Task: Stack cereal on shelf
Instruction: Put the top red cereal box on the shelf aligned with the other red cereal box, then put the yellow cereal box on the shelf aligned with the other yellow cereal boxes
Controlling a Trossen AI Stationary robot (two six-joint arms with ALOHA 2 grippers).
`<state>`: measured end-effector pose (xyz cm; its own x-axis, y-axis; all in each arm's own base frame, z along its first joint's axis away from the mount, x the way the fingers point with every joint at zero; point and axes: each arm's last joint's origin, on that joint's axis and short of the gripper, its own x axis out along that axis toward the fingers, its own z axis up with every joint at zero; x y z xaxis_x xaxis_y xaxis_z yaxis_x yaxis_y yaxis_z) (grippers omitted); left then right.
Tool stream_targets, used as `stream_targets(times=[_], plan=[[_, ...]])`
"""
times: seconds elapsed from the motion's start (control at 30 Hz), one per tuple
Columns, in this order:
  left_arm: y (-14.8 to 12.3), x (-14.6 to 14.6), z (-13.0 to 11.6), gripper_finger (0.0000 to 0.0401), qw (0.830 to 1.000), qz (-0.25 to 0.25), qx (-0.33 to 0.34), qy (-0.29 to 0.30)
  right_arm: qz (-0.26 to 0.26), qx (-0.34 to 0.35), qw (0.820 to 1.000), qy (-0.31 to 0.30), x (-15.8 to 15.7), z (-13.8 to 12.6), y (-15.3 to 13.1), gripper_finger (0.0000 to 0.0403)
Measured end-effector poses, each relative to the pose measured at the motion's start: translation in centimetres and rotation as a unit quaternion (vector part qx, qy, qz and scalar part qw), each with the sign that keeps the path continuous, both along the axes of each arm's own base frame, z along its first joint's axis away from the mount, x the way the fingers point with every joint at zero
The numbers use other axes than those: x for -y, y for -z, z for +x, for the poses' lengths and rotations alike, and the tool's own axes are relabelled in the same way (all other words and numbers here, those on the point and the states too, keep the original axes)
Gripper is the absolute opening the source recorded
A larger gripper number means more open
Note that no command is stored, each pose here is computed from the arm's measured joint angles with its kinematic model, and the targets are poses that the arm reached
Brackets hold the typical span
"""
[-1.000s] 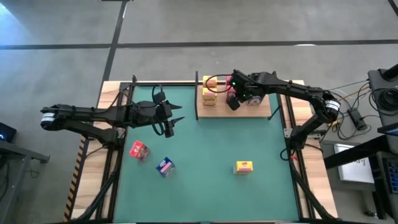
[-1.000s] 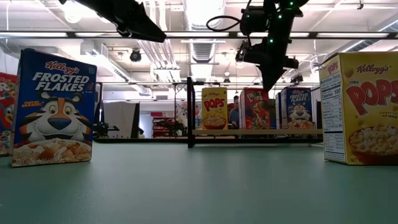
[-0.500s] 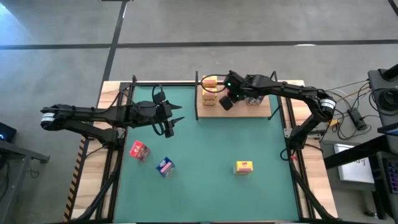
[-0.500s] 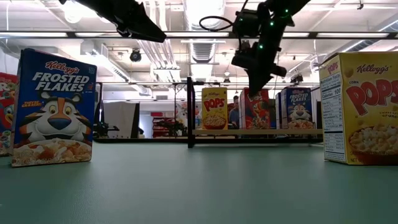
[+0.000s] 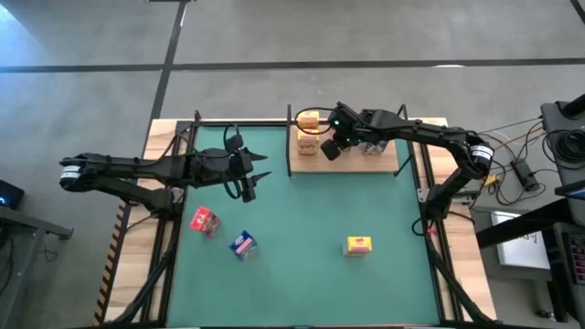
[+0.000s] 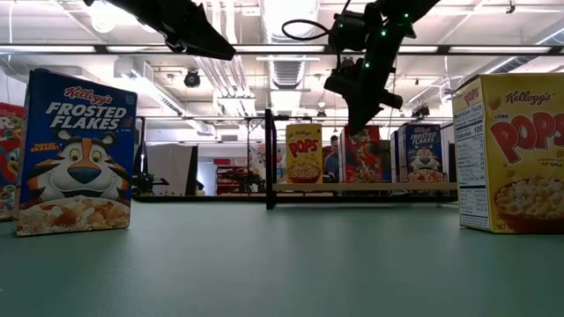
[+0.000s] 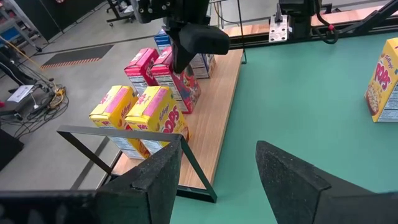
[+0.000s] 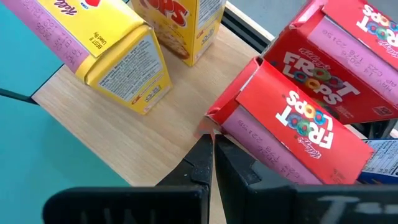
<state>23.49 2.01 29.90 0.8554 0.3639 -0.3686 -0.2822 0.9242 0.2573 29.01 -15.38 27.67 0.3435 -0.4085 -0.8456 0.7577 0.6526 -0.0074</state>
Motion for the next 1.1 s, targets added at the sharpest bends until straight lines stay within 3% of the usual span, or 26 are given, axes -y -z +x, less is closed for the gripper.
stream_targets(times=[0.33, 0.67, 0.97, 1.1], plan=[[0.0, 0.0, 0.0, 0.0192, 1.000, -0.003, 0.001, -0.001, 0.013, 0.004, 1.000, -0.028, -1.5, -0.2, -1.6, 0.0009], [0.0, 0.1, 0.0, 0.0192, 1.000, -0.025, 0.010, -0.008, -0.012, 0.021, 0.988, -0.153, -7.5, -0.2, -3.5, 0.0009], [0.0, 0.4, 0.0, 0.0192, 0.999, -0.033, 0.012, -0.005, 0.109, 0.053, 0.947, -0.296, -13.1, -0.3, -3.9, 0.0009], [0.0, 0.4, 0.0, 0.0192, 0.999, -0.033, 0.012, -0.004, 0.135, 0.055, 0.938, -0.313, -15.2, -0.2, -3.8, 0.0009]])
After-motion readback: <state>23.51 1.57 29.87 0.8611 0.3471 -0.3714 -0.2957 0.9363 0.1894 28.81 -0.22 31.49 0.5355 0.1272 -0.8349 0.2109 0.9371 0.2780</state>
